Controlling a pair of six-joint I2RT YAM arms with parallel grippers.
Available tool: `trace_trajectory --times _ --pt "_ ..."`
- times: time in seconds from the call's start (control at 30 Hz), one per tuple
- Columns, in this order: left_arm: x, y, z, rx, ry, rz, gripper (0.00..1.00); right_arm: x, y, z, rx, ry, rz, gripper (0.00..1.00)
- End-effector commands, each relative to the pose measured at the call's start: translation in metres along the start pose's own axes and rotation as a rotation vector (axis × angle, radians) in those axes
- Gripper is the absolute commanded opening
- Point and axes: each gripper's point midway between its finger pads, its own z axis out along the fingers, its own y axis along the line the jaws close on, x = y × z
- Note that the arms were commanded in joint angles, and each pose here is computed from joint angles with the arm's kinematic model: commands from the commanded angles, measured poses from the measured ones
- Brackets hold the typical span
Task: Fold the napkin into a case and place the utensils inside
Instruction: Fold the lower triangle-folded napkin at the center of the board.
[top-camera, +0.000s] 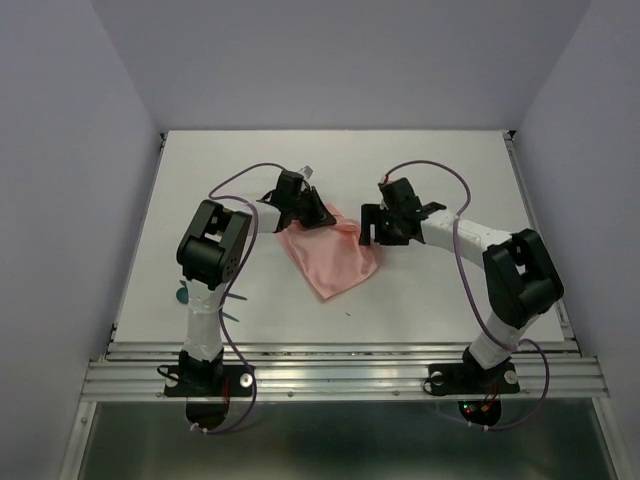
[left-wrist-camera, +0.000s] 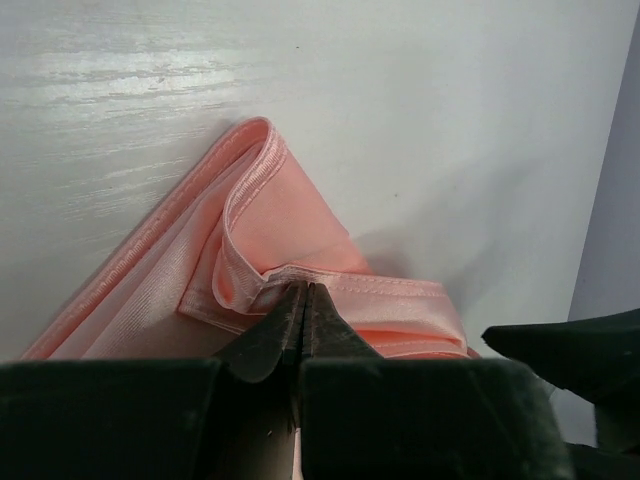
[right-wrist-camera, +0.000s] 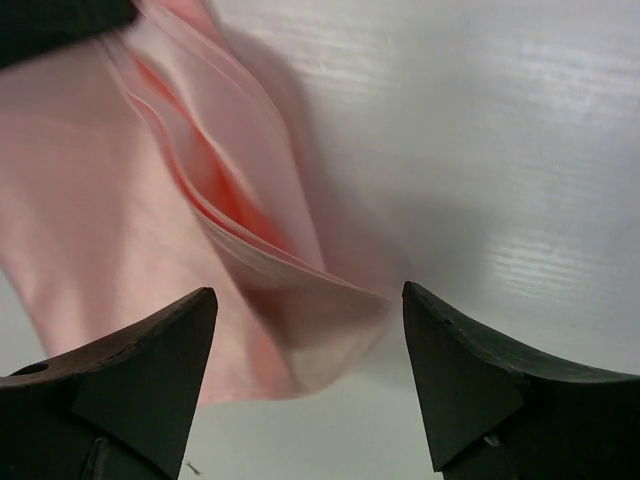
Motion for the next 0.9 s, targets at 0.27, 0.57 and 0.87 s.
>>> trace_trajectory --times 0.27,0.57,0.87 --pt "0.042 0.057 0.000 -0.158 0.148 -0.005 0.06 0.046 0.008 -0.005 -0.169 0.003 0.097 0.87" --pt "0.044 0.059 0.000 -0.159 0.155 -0.005 0.06 0.053 0.007 0.008 -0.169 -0.022 0.339 0.46" --pt "0.047 0.062 0.001 -0.162 0.163 -0.006 0.06 0.031 -0.018 0.012 -0.003 -0.085 0.264 0.54"
